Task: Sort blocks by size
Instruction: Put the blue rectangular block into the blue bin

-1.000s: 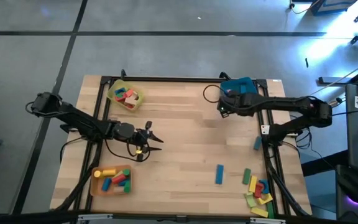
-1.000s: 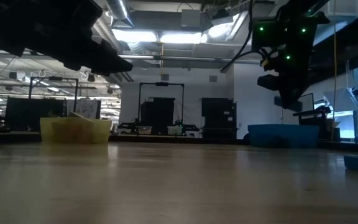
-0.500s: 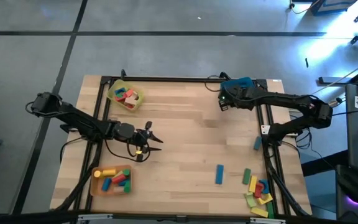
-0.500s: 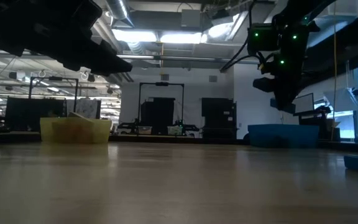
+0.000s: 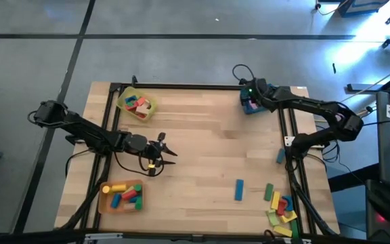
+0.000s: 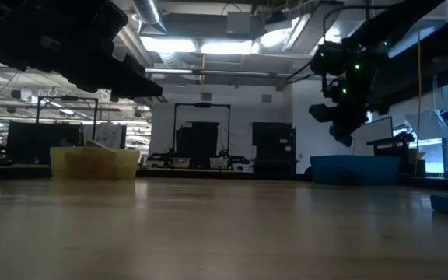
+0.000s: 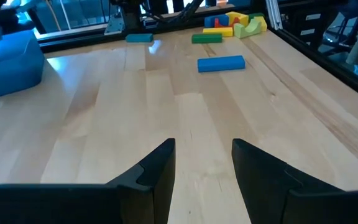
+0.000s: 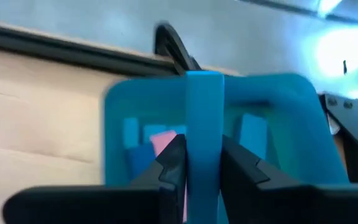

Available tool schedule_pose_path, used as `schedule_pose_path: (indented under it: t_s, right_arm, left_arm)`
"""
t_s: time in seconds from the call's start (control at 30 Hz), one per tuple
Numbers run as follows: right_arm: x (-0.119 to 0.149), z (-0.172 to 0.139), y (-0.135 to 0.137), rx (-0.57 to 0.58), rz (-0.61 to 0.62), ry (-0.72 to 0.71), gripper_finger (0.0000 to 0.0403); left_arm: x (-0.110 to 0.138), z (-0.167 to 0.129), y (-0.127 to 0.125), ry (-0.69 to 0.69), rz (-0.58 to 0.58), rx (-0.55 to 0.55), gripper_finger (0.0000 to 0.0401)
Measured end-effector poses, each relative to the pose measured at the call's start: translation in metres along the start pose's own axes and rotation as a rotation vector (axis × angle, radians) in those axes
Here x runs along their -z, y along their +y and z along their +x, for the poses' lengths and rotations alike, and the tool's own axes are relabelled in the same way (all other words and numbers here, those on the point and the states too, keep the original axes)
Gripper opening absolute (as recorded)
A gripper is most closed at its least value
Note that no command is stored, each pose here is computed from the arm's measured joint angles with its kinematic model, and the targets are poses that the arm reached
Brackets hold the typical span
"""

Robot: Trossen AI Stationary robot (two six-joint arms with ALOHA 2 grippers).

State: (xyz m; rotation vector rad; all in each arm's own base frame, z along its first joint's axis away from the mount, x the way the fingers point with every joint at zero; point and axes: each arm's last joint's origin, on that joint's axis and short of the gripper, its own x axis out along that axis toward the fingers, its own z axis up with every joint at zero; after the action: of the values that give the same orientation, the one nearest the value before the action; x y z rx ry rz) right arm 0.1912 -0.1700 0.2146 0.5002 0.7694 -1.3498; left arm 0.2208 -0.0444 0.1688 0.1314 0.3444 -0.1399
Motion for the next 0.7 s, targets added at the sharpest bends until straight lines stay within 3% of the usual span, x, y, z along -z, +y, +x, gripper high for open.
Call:
schedule_pose_path:
  t_s: [0.27, 0.5, 0.7]
  right_arm:
    - [0.017, 0.017, -0.015, 0.033, 0.008, 0.083, 0.0078]
    - [0.025, 0.025, -0.018, 0.080, 0.004, 0.036, 0.0082]
    - [0.027, 0.025, -0.017, 0.040, -0.019, 0.049, 0.0139]
  left_arm:
    - [0.000, 0.000, 0.000, -0.001, 0.004, 0.000, 0.0143]
    - [0.000, 0.000, 0.000, -0.002, 0.004, 0.000, 0.0143]
    - [-0.001, 0.000, 0.000, -0.006, 0.004, -0.001, 0.0143]
